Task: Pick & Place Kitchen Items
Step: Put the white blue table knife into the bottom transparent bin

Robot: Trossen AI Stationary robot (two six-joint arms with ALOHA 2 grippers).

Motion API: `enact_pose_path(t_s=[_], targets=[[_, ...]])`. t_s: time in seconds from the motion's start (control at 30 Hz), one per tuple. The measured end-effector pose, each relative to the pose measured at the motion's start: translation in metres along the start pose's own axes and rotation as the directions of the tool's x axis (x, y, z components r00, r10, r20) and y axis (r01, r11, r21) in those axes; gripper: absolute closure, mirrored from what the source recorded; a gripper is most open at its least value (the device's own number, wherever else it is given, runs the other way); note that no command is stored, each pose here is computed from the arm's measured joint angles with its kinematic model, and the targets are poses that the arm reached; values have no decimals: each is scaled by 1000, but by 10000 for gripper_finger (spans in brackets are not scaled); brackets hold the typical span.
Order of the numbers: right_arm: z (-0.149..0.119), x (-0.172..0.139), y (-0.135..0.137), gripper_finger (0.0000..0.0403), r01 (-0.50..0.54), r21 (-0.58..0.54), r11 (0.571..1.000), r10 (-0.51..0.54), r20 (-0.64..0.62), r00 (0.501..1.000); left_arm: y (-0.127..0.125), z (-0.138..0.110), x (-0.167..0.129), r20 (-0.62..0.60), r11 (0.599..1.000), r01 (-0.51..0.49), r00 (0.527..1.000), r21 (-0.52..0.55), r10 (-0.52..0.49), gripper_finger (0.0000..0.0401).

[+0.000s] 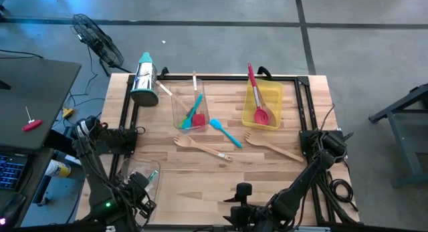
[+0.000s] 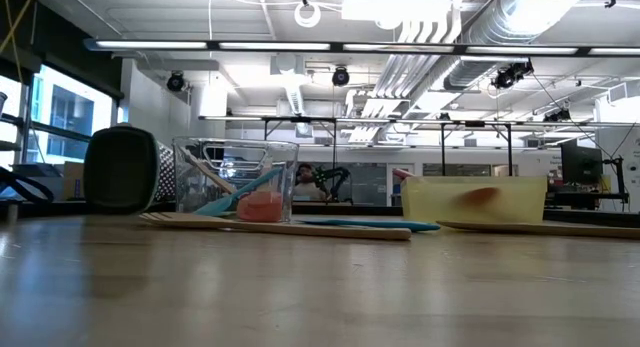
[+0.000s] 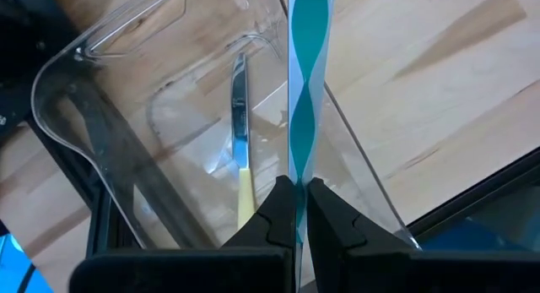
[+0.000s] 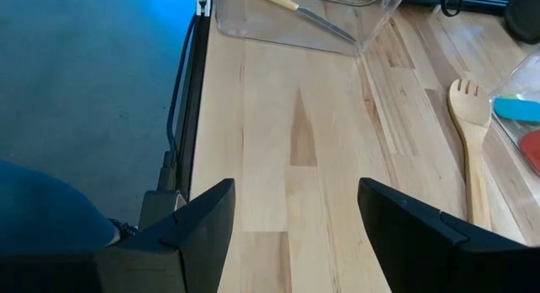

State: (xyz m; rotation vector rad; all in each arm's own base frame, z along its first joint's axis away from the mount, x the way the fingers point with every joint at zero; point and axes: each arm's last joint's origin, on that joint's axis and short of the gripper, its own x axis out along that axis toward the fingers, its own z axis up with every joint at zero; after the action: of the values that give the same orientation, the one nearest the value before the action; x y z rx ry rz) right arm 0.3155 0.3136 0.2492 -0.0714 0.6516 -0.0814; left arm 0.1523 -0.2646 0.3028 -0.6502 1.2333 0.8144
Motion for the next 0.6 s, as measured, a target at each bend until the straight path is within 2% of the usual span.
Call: enact_pose_path(t_s=[0.27, 0.4, 0.53, 0.6], targets=[[0, 0, 0, 160, -3, -3, 1000, 3, -1, 1000, 1, 0, 3, 5, 1000, -11, 1000, -1, 11, 398], [0, 0, 0, 160, -2, -8, 1000, 2, -2, 1000, 14, 4, 10, -16, 999, -50, 999, -22, 49, 398], [-1, -1, 0, 160, -2, -12, 1000, 2, -5, 1000, 16, 4, 19, -34, 998, 51, 998, -48, -52, 398], [-1, -1, 0, 160, -1, -13, 1000, 1, -6, 1000, 18, 3, 26, -45, 996, 71, 996, -53, -73, 398]])
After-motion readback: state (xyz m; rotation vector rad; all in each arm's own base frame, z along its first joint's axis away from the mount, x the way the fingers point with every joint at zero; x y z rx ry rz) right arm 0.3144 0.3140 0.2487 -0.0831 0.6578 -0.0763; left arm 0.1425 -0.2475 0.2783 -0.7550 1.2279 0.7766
